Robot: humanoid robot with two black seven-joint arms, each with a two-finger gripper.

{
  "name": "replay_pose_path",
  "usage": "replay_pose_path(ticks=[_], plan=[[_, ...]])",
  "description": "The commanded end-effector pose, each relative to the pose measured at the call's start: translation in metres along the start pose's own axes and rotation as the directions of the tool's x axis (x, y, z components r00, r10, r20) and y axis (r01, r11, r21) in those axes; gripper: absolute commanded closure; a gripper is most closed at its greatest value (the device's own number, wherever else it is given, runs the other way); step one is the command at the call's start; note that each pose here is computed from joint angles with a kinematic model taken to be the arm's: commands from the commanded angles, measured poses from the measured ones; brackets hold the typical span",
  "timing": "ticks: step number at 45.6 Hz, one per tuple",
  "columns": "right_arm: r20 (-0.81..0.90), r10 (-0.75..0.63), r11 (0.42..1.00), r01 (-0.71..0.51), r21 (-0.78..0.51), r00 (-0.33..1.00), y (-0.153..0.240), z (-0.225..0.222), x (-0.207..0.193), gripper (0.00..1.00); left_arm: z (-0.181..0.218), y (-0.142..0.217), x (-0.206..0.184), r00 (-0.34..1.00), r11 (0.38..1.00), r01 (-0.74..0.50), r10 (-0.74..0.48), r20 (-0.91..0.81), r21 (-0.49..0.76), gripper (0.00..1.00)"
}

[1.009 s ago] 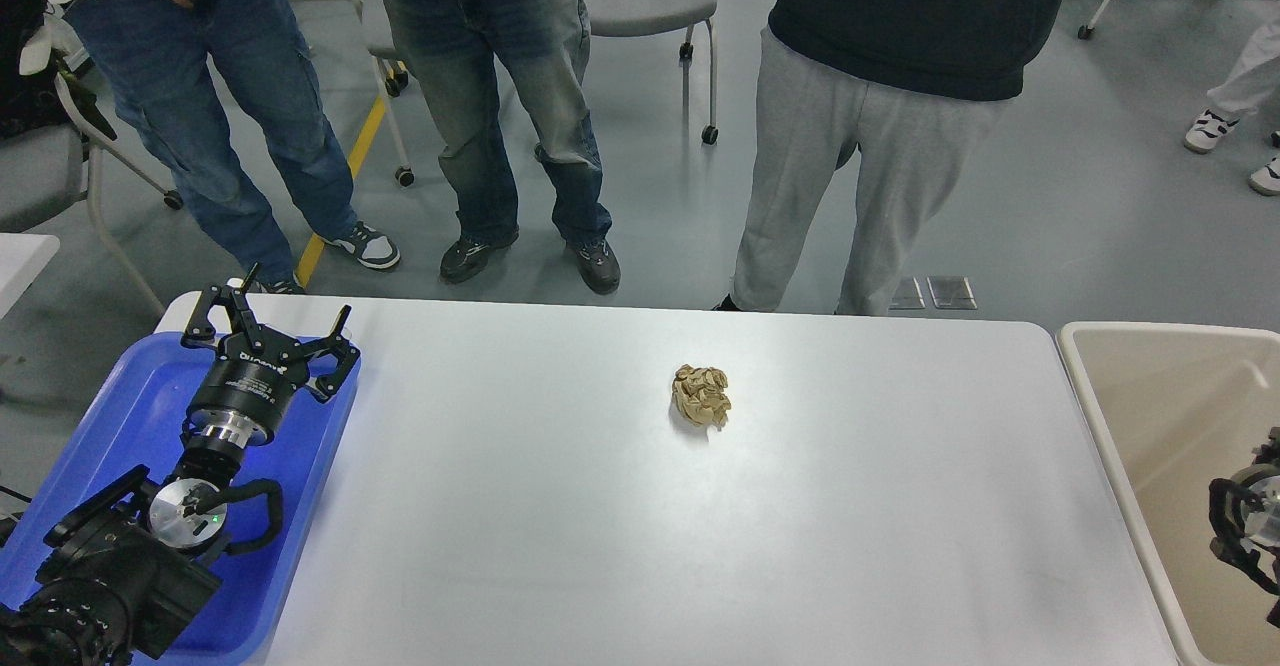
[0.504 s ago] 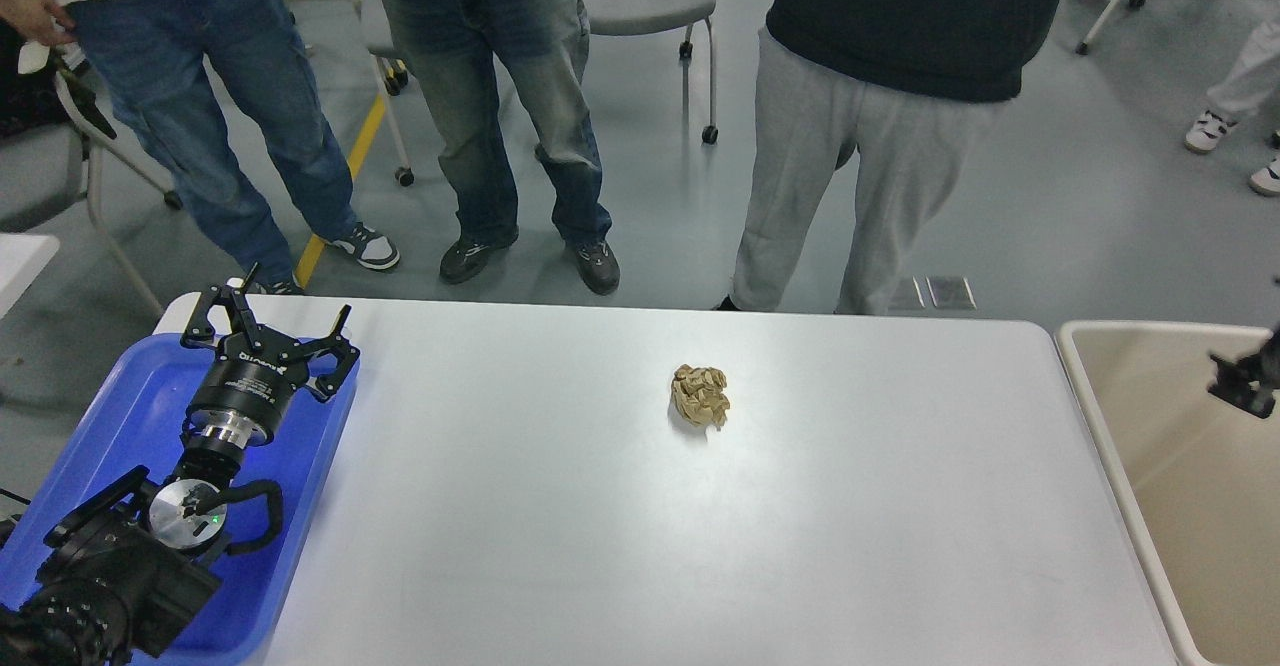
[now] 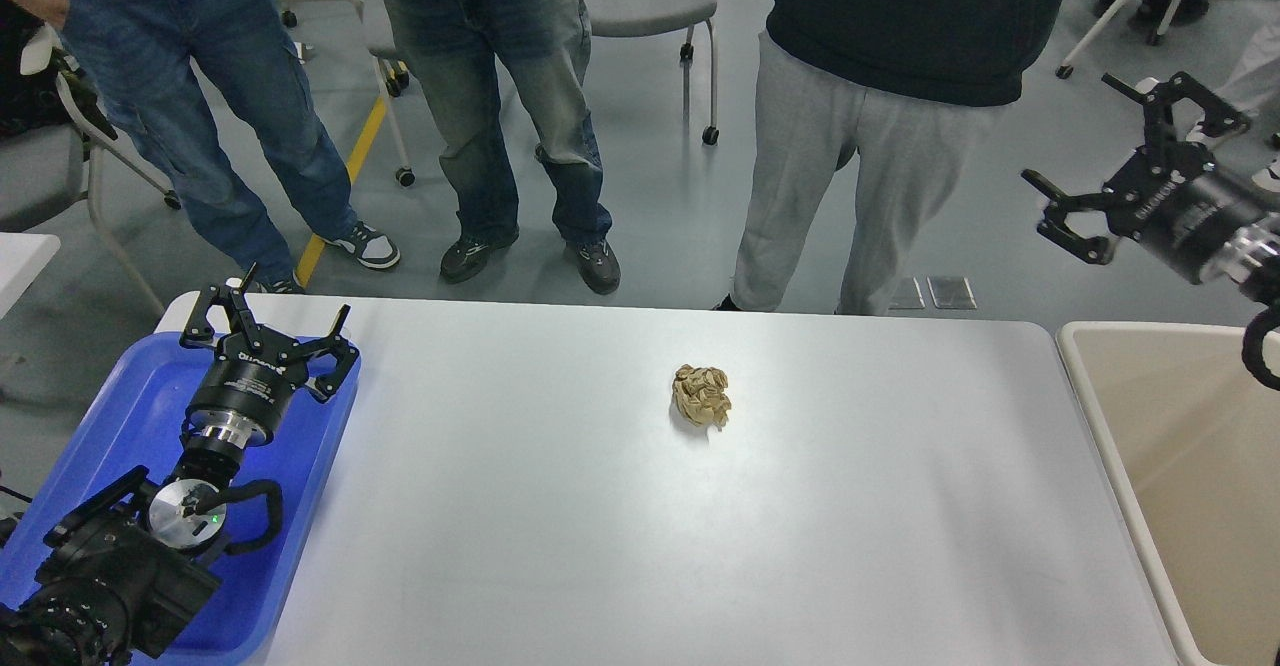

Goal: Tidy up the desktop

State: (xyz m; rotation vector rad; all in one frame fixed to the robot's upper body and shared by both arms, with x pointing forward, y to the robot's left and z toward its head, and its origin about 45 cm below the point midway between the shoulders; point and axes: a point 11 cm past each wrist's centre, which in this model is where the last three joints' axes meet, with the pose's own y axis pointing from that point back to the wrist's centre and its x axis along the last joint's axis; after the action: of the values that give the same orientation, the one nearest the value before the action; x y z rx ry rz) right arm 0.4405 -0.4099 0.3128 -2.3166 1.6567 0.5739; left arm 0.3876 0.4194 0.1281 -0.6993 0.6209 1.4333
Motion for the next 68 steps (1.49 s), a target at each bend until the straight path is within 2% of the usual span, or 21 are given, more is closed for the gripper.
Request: replay_pose_path(ticks=[1, 16, 27, 42, 52, 68], plan=[[0.032, -0.254, 0.967, 0.253, 0.028, 0.967, -0.024, 0.024, -0.058, 0.00, 0.000, 0.000, 0.000, 1.000, 1.000, 0.000, 0.000, 0.000, 0.001, 0.00], [0.177, -0.315, 0.948, 0.318, 0.014, 0.932, -0.053, 0.088, -0.097, 0.00, -0.001, 0.000, 0.000, 1.000, 1.000, 0.002, -0.002, 0.000, 0.001, 0.00], [0.283, -0.266, 0.962, 0.270, 0.026, 0.921, -0.056, 0.140, -0.094, 0.00, -0.001, 0.000, 0.000, 1.000, 1.000, 0.002, -0.002, 0.000, 0.001, 0.00], [0.413, -0.202, 0.972, 0.232, -0.025, 0.888, -0.053, 0.210, -0.103, 0.00, -0.001, 0.000, 0.000, 1.000, 1.000, 0.002, -0.002, 0.000, 0.001, 0.00], [0.442, -0.120, 0.985, 0.164, -0.062, 0.889, -0.048, 0.233, -0.088, 0.00, 0.000, 0.000, 0.000, 1.000, 1.000, 0.000, 0.000, 0.000, 0.001, 0.00], [0.461, -0.099, 0.987, 0.145, -0.065, 0.882, -0.040, 0.241, -0.081, 0.00, 0.000, 0.000, 0.000, 1.000, 1.000, 0.000, 0.000, 0.002, 0.000, 0.00]])
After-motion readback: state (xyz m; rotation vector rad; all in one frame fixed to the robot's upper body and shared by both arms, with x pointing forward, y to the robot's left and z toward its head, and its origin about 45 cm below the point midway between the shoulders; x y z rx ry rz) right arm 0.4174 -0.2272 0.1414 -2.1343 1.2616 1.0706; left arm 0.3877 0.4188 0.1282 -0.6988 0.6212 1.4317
